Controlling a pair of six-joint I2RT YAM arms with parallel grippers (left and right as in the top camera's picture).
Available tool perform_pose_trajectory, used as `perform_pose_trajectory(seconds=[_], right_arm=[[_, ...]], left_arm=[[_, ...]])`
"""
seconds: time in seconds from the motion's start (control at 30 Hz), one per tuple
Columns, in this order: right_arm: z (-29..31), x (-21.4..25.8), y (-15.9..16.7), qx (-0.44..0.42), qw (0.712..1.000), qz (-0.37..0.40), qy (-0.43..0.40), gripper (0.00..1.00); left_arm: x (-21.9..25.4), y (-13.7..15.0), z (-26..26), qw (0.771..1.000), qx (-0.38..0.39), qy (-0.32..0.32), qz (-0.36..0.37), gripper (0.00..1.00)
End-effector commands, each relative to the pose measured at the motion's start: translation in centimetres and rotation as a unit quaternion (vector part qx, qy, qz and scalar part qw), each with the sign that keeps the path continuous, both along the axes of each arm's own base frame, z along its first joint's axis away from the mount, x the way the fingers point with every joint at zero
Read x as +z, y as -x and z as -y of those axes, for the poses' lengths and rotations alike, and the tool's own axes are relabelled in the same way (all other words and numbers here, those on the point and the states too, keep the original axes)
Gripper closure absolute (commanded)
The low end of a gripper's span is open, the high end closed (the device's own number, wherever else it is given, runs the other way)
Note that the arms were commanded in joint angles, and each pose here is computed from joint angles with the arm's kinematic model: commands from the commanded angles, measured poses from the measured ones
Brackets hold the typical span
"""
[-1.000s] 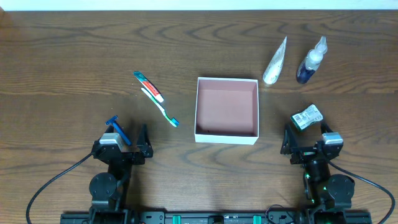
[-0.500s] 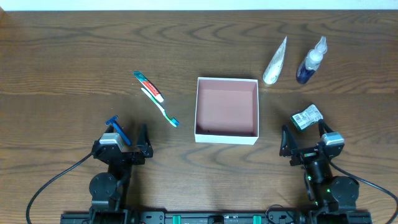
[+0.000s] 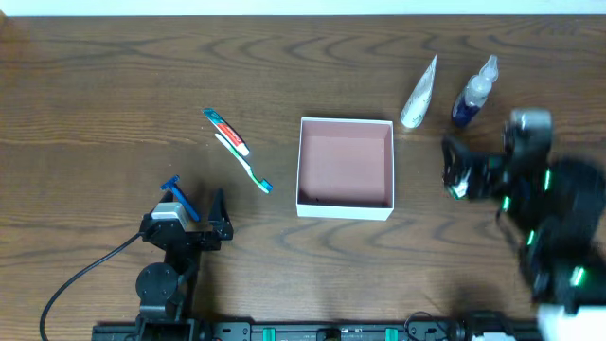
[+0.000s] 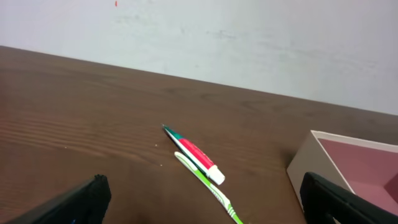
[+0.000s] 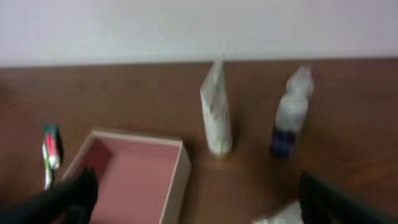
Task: Pack container
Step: 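Reach right gripper to the white bamboo tube and grasp it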
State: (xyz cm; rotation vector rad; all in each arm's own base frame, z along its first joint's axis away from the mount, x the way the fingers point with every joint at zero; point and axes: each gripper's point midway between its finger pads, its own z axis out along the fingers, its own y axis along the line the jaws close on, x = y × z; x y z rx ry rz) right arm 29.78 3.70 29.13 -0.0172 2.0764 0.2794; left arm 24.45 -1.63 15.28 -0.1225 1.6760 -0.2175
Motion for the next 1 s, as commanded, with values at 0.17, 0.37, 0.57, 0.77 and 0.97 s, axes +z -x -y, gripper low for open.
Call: perform_pose_trajectory(seconds=[0.17,0.37,0.57,0.77,0.97], right_arm=[[-1.4,3.6,-7.9,0.048,0.990,-0.133,-0.001,0.01],[-2.8,0.9,-11.5,0.089,0.982,-0.165,-0.023,0.01],[-0.6,-3.0,-13.7,0.008,0.978,-0.209,0.009,0.04],[0.6,-4.3,-14.6,-0.069,0.971,-0.212,0.089,0.04],[-1.0,-4.7,-15.5,-0.080,0.969,-0.198,0.127,0.08]], left_arm=[[-1.7,0.1,0.2,1.000,-0.008,-0.009,-0.025,0.02],[-1.7,0.1,0.2,1.000,-0.008,-0.009,-0.025,0.02],[-1.7,0.1,0.2,1.000,-0.008,-0.009,-0.025,0.02],[-1.7,0.1,0.2,1.000,-0.008,-0.009,-0.025,0.02],[-1.7,0.1,0.2,1.000,-0.008,-0.009,-0.025,0.02]])
